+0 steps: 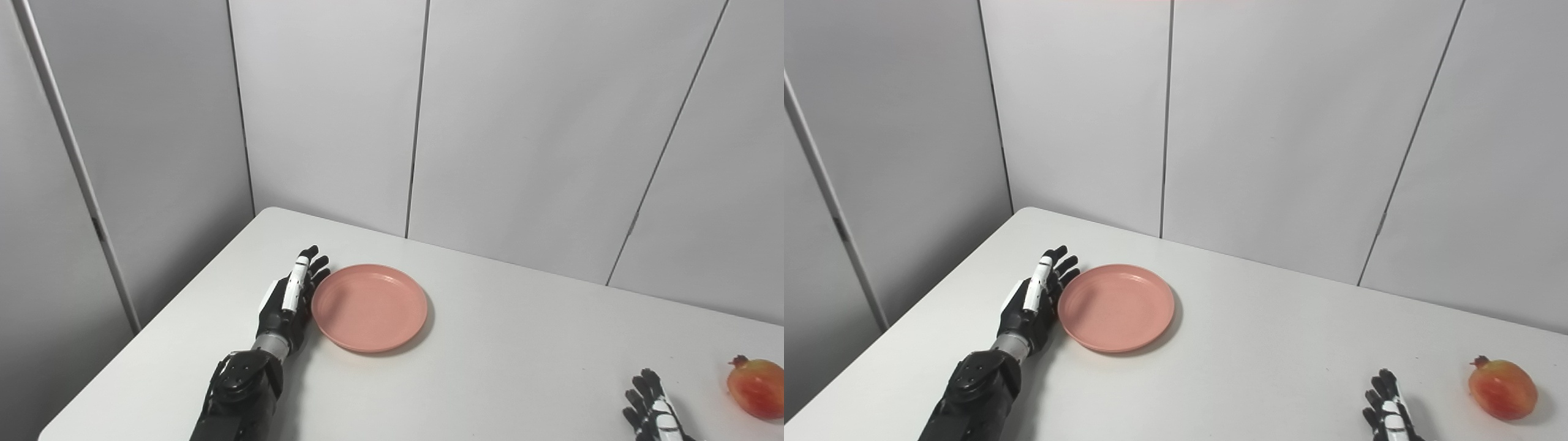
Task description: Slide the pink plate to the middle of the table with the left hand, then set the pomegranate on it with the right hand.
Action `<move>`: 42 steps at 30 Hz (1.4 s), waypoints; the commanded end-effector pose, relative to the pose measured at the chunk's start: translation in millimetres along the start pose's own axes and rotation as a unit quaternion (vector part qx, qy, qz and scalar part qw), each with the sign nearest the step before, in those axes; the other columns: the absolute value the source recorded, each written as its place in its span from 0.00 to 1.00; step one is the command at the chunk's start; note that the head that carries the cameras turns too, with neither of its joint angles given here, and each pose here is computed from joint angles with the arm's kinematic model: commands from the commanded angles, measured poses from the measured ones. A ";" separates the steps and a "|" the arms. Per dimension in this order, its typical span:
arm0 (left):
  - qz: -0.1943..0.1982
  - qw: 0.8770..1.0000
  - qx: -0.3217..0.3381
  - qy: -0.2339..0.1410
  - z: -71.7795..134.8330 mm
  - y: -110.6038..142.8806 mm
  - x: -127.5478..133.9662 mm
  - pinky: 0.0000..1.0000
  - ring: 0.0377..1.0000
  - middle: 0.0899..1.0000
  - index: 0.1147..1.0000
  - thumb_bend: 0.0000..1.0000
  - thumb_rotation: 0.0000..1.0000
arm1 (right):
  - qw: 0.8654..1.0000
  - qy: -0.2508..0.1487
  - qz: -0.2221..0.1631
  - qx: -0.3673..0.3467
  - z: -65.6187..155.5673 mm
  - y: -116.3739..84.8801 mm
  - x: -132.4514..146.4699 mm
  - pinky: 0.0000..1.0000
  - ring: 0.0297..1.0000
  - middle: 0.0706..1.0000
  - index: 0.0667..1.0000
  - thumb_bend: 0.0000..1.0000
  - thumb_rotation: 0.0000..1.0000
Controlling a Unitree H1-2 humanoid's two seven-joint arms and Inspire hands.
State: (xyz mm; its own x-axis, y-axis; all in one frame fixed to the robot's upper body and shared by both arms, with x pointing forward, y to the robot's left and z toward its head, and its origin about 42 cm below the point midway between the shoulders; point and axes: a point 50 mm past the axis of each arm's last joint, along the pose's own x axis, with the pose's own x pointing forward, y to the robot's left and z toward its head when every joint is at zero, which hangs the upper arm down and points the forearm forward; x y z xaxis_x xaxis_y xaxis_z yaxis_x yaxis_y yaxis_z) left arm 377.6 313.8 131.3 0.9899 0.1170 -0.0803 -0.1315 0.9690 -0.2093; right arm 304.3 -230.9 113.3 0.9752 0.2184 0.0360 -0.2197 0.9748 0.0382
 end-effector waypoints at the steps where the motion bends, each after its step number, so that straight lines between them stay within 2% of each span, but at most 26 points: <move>1: -0.039 0.999 -0.001 -0.002 6.5 -23.6 6.8 0.92 0.93 0.93 0.93 0.36 1.00 | 1.000 -0.017 0.007 0.000 3.0 3.8 7.0 1.00 1.00 1.00 1.00 0.15 1.00; 13: -0.100 0.995 0.007 0.003 0.2 -52.4 -0.1 0.95 0.95 0.94 0.94 0.38 1.00 | 1.000 -0.015 0.018 0.007 1.7 8.6 8.8 1.00 1.00 1.00 1.00 0.20 1.00; 21: -0.124 0.992 0.017 0.019 -4.6 -72.0 -5.0 0.94 0.94 0.94 0.93 0.39 1.00 | 1.000 -0.014 0.023 0.016 1.5 10.3 10.2 1.00 1.00 1.00 1.00 0.24 1.00; 42: -0.192 0.979 0.049 0.041 -22.5 -120.5 -22.4 0.92 0.93 0.93 0.92 0.41 1.00 | 1.000 -0.001 0.013 0.016 8.5 21.7 11.1 1.00 1.00 1.00 1.00 0.23 1.00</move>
State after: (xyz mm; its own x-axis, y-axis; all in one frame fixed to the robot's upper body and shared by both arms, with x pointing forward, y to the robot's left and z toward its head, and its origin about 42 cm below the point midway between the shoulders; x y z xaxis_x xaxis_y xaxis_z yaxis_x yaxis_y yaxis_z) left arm 368.4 207.0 130.9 0.9742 -0.2010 -0.1028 0.1866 0.9731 -0.1349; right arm 306.4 -217.0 115.5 0.9758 0.2170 0.0278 -0.2182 0.9742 0.0568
